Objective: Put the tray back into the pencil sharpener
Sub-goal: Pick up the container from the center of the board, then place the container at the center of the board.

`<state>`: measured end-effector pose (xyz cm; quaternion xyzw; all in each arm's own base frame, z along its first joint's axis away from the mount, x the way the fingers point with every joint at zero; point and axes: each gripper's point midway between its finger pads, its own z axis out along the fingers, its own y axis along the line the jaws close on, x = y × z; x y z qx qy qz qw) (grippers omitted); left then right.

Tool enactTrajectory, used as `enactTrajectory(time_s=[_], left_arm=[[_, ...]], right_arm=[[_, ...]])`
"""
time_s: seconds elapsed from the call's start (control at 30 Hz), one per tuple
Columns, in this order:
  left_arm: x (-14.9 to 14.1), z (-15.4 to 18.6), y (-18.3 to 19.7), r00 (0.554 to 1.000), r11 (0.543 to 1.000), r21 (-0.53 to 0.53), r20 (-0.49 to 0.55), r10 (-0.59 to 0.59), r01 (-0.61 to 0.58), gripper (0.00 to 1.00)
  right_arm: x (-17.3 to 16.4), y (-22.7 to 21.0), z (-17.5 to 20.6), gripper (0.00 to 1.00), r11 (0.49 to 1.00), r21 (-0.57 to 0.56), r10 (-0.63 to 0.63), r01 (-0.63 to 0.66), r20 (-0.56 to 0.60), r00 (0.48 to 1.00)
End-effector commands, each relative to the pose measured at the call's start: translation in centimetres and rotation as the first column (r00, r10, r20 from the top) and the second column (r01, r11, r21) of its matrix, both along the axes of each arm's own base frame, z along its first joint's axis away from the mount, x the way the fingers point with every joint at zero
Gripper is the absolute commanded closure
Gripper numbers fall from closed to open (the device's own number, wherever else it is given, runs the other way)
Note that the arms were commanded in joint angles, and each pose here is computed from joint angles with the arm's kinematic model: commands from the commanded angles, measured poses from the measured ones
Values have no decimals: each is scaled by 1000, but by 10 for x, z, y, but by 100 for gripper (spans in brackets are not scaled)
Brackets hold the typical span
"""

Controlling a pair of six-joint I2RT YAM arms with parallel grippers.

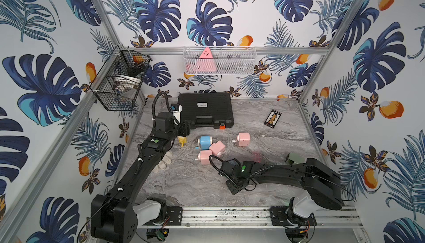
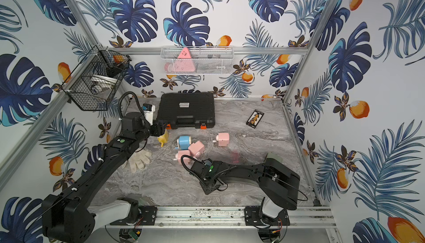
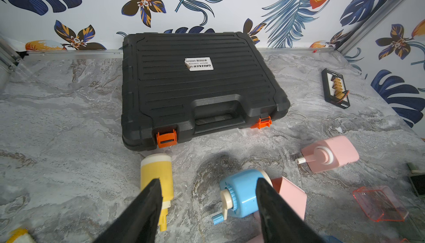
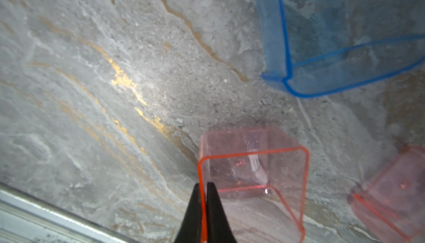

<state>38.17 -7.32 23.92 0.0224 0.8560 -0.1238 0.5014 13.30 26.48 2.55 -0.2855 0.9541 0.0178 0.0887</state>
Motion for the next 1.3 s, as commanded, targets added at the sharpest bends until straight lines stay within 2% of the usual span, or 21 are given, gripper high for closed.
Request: enactTrajectory(time_s=[0.0,0.17,0.33,0.6,0.77,0.97,1.13,1.27], left_arm=[[3,10,0,999,1000,-2,45,-1,1,32],[2,13,1,998,1000,-1,59,3,-3,34],[0,16,1,997,1000,-2,76,0,0,35],[-3,22,-1,995,1000,3,102,-13,13,34],[-4,24,-2,994,1000,5,106,-28,27,32],[-6,27,-6,992,999,1,114,-47,47,30],[-7,29,-8,991,998,1,116,-59,59,30],[-7,28,-10,991,997,-4,115,-72,73,30]], right_arm=[[-1,0,4,100,1000,-12,23,-23,2,1000],[0,12,23,100,997,46,65,-65,17,998],[11,24,52,100,983,104,140,-150,99,985],[23,35,96,100,919,146,322,-367,262,910],[10,30,99,100,837,111,494,-536,268,827],[-19,18,88,100,682,115,690,-722,228,687],[-33,5,72,100,611,98,771,-786,151,618],[-35,-9,50,100,566,30,822,-824,56,567]])
